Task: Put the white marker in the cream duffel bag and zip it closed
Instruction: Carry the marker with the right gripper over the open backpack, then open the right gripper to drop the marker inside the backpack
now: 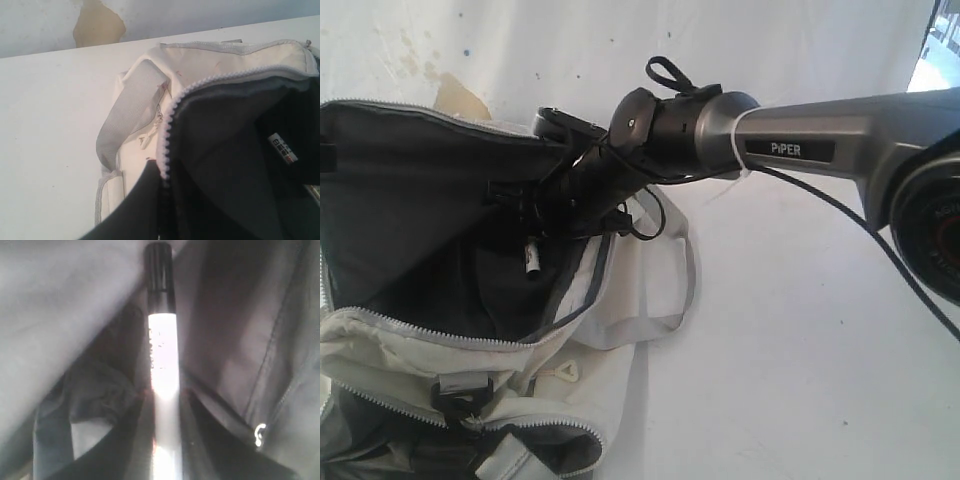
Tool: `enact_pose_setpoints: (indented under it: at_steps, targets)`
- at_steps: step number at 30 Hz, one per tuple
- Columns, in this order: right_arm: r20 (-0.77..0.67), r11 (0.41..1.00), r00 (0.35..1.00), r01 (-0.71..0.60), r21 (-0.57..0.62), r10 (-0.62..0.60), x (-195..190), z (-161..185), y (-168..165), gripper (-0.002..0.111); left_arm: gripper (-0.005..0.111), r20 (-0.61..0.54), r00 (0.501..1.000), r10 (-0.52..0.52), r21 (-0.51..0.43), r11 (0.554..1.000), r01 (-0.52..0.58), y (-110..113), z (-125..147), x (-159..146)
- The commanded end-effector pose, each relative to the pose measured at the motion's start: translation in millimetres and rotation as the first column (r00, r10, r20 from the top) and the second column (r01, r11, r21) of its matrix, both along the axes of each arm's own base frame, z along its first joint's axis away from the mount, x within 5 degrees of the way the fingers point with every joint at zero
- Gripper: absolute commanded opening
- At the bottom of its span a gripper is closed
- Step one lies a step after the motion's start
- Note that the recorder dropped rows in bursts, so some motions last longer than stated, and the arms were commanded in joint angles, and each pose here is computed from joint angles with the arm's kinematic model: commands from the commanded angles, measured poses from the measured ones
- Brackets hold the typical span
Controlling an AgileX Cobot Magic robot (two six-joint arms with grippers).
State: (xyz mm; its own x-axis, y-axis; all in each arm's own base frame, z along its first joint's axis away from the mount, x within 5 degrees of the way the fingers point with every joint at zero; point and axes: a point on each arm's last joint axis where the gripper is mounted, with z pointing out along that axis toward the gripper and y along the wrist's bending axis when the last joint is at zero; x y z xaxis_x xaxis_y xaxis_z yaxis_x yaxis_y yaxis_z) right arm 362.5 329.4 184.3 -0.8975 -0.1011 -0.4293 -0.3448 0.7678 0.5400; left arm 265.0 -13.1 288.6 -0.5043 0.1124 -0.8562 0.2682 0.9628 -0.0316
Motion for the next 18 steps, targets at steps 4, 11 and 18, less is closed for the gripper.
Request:
enact_pose_setpoints:
  at_steps: [4,11,18]
  targets:
    - [0.051,0.999,0.998,-0.044,0.031,0.043,-9.1,39.3,-4.8,0.054,0.0,-0.001,1.0,0.006,-0.003,1.0,-0.006,0.7,-0.5,-1.5]
    - [0.074,0.986,0.984,-0.162,-0.038,0.165,-25.9,71.0,-16.3,0.054,0.0,-0.006,1.0,-0.002,-0.006,1.0,0.002,-0.1,-0.8,-2.0]
    - [0.007,0.977,0.979,-0.202,-0.069,0.203,-30.6,96.6,-46.4,0.054,0.0,-0.016,1.0,-0.027,-0.009,1.0,0.027,-2.9,-1.2,-3.4]
